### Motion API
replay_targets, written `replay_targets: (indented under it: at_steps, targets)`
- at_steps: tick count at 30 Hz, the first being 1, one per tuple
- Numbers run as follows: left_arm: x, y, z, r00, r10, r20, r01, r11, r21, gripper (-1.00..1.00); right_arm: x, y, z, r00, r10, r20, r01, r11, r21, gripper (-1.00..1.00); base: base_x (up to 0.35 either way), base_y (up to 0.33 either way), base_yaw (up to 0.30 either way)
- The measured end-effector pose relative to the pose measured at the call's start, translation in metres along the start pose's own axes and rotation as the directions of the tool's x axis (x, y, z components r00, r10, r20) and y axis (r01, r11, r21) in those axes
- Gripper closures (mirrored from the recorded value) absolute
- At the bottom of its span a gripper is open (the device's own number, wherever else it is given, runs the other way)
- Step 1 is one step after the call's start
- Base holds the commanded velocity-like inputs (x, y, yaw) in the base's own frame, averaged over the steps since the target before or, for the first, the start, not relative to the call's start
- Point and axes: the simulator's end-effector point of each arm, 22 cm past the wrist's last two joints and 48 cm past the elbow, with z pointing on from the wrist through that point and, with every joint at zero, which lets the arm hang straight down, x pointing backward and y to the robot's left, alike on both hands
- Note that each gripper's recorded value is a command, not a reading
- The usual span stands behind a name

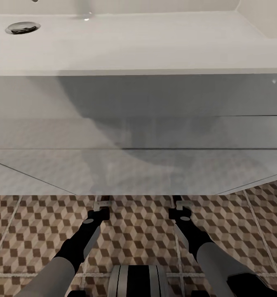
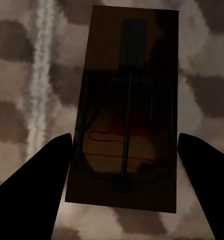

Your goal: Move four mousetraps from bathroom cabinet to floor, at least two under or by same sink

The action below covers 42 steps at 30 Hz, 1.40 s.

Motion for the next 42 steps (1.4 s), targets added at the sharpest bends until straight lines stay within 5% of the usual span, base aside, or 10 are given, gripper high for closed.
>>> replay_targets:
  at_steps: [42]
  targets:
    - [0.005,0.002,0.008,1.0,-0.001,0.005,0.001,1.0,-0.014,1.0,-0.012,0.011,0.006,0.999,0.014,0.029,-0.013,1.0,-0.027,1.0,0.0,0.0,0.0]
